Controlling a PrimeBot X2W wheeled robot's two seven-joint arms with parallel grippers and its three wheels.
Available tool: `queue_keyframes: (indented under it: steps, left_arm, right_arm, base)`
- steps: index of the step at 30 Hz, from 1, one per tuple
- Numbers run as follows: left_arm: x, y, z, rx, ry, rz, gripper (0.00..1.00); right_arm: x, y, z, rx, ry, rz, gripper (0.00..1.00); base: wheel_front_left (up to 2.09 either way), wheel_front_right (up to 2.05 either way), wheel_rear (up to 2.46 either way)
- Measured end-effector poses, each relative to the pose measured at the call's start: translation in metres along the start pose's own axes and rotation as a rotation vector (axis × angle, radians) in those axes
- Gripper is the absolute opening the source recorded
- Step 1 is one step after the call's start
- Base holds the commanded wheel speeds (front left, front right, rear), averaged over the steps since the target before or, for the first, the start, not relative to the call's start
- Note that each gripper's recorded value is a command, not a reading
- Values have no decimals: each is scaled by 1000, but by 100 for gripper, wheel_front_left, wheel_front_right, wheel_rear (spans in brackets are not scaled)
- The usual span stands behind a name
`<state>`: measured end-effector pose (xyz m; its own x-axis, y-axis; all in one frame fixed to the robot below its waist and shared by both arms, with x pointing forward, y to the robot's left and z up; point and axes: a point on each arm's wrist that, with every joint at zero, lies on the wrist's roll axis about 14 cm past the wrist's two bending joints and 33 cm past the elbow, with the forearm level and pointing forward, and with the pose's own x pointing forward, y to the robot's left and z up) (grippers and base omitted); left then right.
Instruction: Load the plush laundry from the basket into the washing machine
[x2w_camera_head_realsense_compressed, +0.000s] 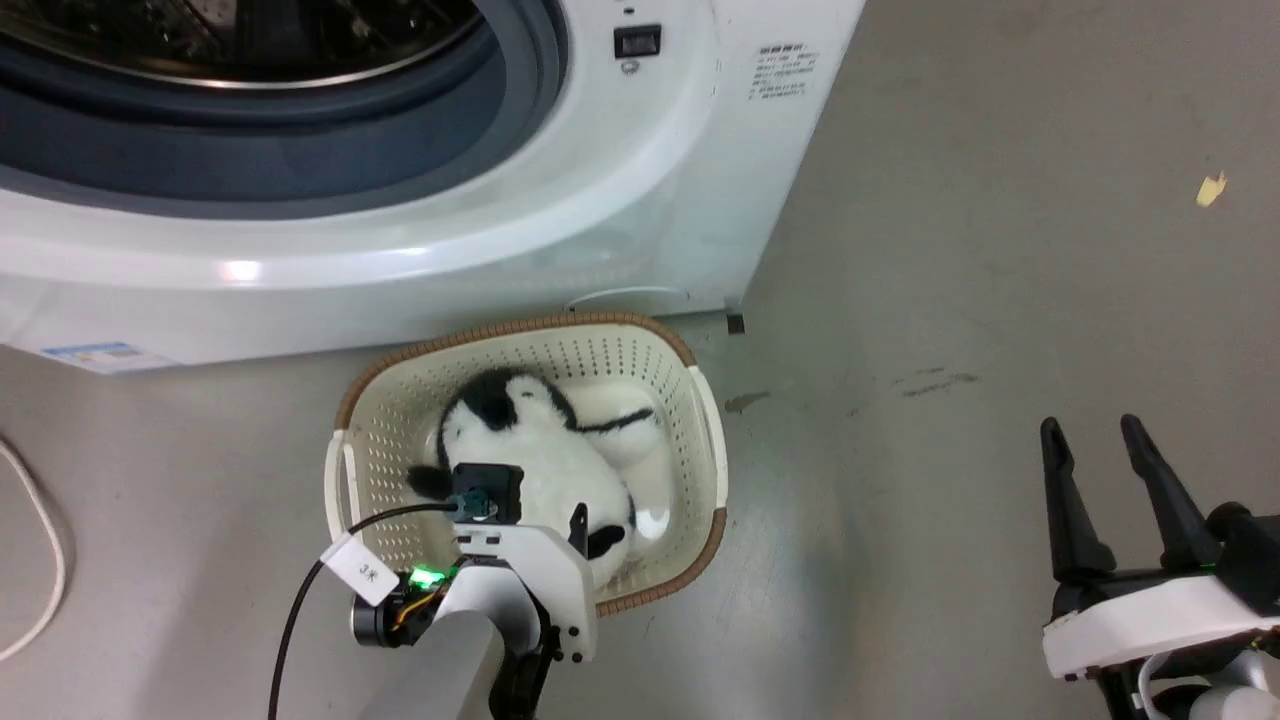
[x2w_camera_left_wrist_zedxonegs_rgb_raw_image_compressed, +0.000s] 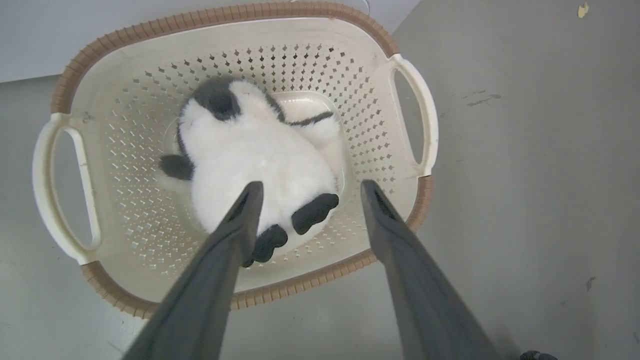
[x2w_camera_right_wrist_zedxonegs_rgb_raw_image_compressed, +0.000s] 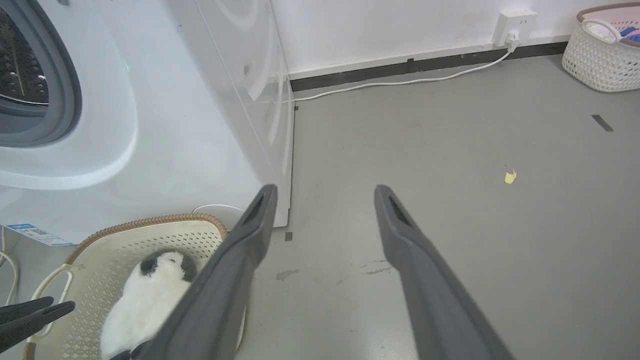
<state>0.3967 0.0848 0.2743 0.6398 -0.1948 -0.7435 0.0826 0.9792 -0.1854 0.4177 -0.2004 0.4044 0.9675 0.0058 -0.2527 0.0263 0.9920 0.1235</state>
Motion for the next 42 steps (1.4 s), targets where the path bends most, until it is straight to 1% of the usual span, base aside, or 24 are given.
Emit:
queue_keyframes:
  steps: [18,33,42]
  left_arm:
    - [53,28,-48,-63,197,90,100]
    - [83,63,-87,-159,304,210,100]
    - [103,82,-102,-171,337,275,100]
  right_arm:
    - [25,-18,-38,25,75,-49,100]
    - [40,-29,-72,37,143,-72,100]
    - [45,-37,-91,42,178,-92,100]
  base:
    - [0,0,0]
    - [0,0,0]
    - [0,0,0]
